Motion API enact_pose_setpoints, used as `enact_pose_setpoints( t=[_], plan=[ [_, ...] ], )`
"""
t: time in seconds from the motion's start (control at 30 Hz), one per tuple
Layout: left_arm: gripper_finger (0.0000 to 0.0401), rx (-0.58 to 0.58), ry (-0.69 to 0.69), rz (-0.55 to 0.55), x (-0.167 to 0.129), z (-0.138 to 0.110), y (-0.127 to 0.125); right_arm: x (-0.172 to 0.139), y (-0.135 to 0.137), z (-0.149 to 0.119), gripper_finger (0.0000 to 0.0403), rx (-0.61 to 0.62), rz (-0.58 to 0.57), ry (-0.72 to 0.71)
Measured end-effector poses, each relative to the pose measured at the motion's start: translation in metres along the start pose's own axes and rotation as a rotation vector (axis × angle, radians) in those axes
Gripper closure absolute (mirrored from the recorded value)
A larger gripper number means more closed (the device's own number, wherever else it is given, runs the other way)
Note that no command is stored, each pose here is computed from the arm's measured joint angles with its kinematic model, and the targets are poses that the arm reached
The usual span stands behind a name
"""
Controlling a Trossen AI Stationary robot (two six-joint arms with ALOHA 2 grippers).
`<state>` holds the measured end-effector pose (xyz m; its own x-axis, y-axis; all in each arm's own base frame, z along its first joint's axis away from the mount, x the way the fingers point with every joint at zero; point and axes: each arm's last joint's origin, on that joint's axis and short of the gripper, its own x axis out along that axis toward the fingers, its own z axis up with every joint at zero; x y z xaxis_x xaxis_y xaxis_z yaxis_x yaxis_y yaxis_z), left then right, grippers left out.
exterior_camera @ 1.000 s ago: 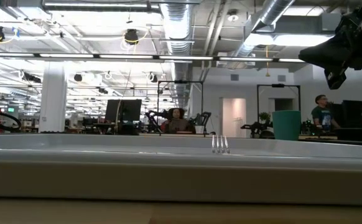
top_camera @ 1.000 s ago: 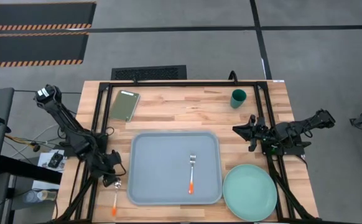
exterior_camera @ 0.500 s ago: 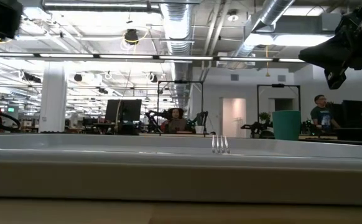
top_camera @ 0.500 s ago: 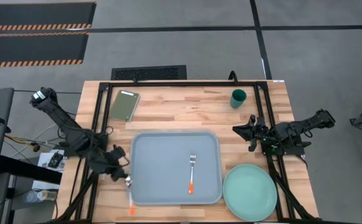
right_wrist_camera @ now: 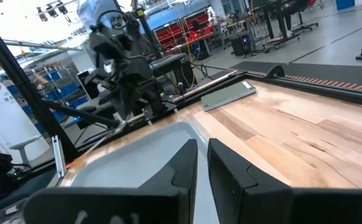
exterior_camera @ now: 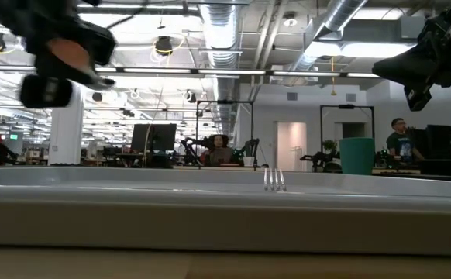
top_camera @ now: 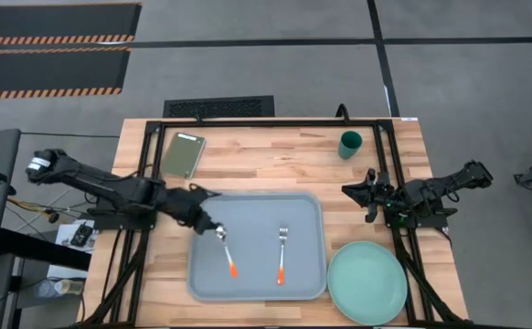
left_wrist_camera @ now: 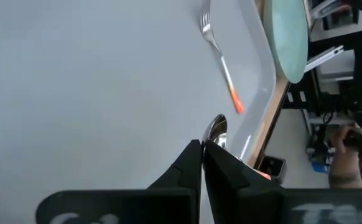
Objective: Pick and place plate/cup/fork/spoon on tray
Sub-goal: Put the orange spoon to the right of the orange fork on the light gray tray
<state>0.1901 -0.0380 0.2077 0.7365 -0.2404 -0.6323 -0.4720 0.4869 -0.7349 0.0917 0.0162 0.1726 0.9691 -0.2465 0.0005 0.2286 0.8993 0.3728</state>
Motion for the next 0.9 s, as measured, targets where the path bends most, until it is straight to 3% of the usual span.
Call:
enact_pose_setpoints(
  t=[0.17,0.53,0.73,0.9],
  plan=[
    [0.0401,0.106,0.031,0.019,0.023,0.031,-0.007,0.0,0.0,0.0,0.0337,0.001,0.0,0.0],
    [0.0401,0.425,0.118,0.019,0.095,0.107,-0.056,0.0,0.0,0.0,0.0337,0.003,0.0,0.0],
    [0.0401,0.498,0.164,-0.038,0.14,0.136,-0.079,0.0,0.0,0.0,0.0337,0.003,0.0,-0.001],
    [0.0401,0.532,0.209,-0.053,0.171,0.145,-0.086,0.0,0.0,0.0,0.0337,0.004,0.0,0.0]
  ],
)
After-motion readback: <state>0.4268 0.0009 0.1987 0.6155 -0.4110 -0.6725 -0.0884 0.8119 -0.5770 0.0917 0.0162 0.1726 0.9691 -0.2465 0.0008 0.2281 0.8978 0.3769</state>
